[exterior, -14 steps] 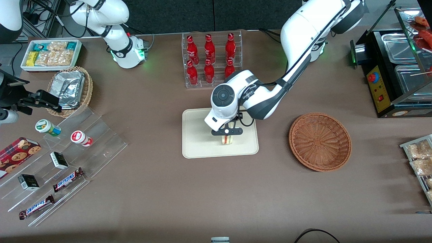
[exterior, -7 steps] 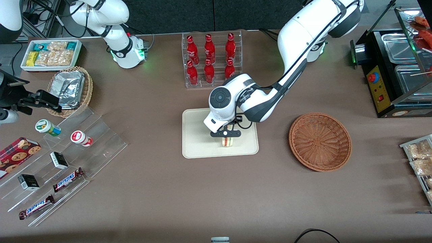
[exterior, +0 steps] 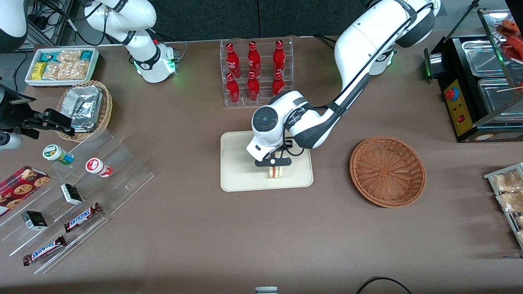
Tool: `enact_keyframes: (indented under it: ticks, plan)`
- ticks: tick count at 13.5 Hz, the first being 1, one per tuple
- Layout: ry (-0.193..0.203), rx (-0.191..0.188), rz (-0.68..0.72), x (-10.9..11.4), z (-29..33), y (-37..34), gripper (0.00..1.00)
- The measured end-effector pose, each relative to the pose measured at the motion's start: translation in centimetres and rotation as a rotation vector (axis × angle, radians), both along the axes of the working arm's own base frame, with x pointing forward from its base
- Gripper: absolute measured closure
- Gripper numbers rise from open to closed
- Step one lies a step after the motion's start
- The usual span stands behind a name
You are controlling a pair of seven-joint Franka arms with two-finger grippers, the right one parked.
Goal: Place sandwich from basket to tray
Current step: 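Lower the sandwich onto the tray center with the left gripper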
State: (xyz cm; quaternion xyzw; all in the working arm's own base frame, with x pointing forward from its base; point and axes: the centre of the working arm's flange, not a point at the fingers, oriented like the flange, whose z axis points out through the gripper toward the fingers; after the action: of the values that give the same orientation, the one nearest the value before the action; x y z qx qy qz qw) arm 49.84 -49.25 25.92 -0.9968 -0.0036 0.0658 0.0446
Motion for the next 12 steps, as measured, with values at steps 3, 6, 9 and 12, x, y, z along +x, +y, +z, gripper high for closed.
enact_keyframes:
  ticks: [3, 6, 9, 12]
  plan:
    - [-0.001, 0.002, 0.008, -0.07, -0.03, -0.07, 0.83]
    - [-0.009, 0.006, 0.024, -0.04, 0.02, -0.13, 0.83]
    - [-0.024, 0.009, 0.032, 0.21, 0.19, -0.21, 0.83]
    - [-0.03, 0.008, 0.046, 0.5, 0.33, -0.24, 0.83]
